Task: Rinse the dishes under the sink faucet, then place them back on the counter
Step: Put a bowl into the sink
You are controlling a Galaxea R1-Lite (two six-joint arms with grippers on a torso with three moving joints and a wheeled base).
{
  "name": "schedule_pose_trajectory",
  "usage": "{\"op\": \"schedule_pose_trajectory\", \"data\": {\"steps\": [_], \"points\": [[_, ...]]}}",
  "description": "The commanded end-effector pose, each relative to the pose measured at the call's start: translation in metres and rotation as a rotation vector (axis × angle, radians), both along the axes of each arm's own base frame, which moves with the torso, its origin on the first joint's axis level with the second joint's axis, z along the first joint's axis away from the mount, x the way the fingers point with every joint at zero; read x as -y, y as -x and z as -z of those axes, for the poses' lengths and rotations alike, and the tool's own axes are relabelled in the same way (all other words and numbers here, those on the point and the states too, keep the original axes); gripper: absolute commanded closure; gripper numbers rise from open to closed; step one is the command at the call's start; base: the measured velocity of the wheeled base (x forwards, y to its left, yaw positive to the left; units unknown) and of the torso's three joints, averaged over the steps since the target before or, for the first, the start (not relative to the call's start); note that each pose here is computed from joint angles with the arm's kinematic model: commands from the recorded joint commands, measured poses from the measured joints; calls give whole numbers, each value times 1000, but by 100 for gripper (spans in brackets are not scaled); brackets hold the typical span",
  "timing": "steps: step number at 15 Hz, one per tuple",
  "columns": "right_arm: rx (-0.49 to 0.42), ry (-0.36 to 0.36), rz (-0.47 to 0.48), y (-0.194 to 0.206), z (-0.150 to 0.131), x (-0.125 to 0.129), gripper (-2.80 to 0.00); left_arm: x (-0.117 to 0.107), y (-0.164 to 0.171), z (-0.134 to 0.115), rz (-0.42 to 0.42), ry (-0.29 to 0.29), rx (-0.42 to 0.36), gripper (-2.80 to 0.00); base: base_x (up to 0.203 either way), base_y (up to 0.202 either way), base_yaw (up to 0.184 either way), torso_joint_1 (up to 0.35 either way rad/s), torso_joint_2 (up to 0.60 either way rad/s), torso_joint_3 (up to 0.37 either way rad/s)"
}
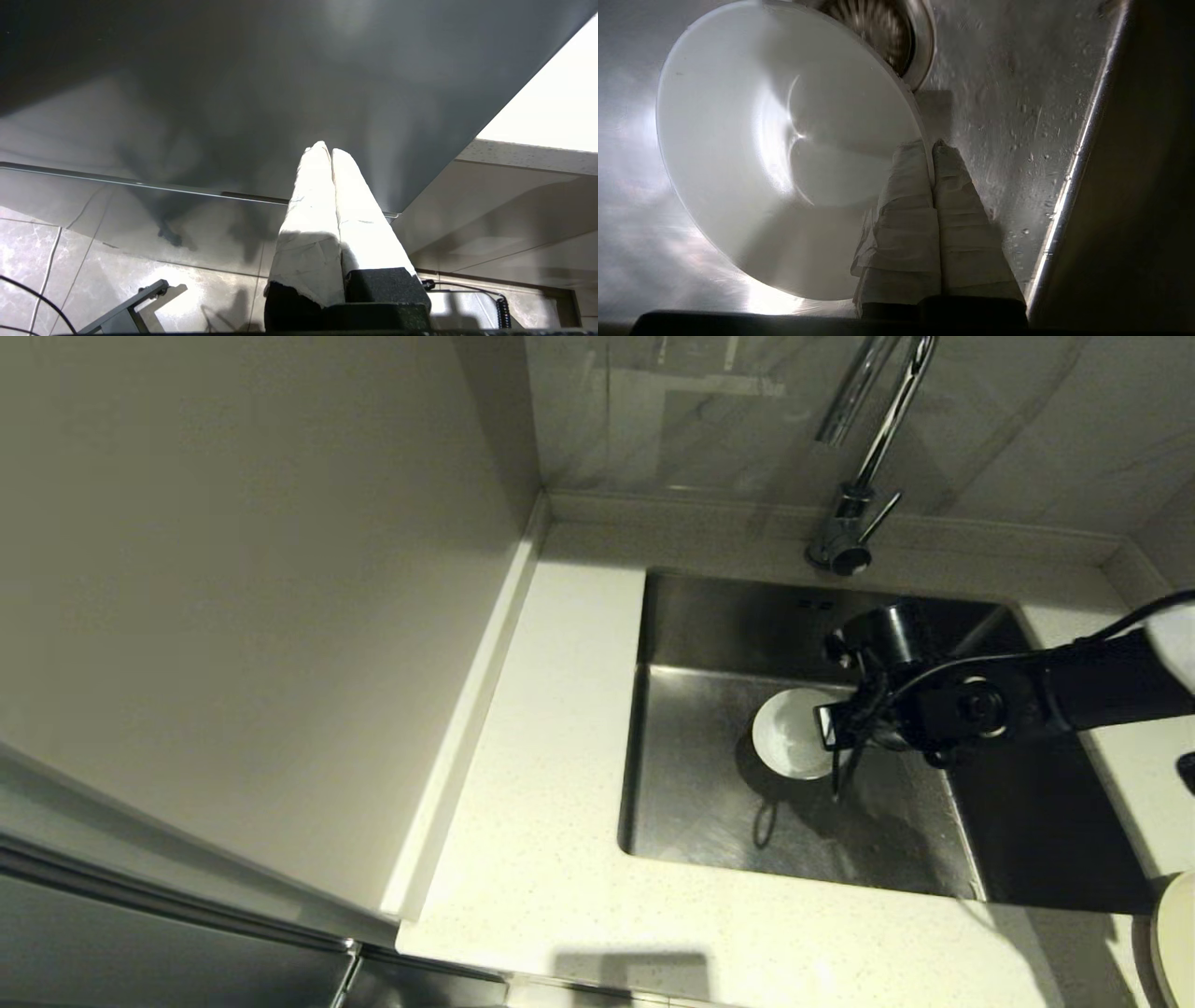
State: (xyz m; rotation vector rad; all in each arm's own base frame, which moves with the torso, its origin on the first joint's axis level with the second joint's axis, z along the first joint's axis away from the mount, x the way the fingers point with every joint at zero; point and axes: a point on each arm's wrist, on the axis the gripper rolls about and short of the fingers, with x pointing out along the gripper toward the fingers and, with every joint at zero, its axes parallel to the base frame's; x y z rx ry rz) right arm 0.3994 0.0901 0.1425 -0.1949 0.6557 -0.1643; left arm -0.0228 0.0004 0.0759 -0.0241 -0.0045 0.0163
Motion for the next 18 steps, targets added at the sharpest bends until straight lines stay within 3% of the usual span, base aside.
{"op": "schedule_pose_trajectory", "data": {"steps": [1, 4, 7, 9, 14, 18], "points": [[-107, 67, -12, -18, 39, -9, 0, 0, 0, 0, -1, 1, 3, 0, 0, 0, 0, 0, 0, 0], [-84, 42, 1, -39, 36, -15, 0, 0, 0, 0, -1, 1, 3, 0, 0, 0, 0, 0, 0, 0], [-7, -48, 27, -64, 18, -28, 0, 0, 0, 0, -1, 1, 3, 0, 0, 0, 0, 0, 0, 0], [19, -87, 17, -78, 23, -40, 0, 0, 0, 0, -1, 1, 3, 0, 0, 0, 0, 0, 0, 0], [-29, -67, 6, -85, 50, -45, 0, 0, 0, 0, -1, 1, 3, 0, 0, 0, 0, 0, 0, 0], [19, -86, 18, -86, 35, -40, 0, 0, 0, 0, -1, 1, 3, 0, 0, 0, 0, 0, 0, 0]]}}
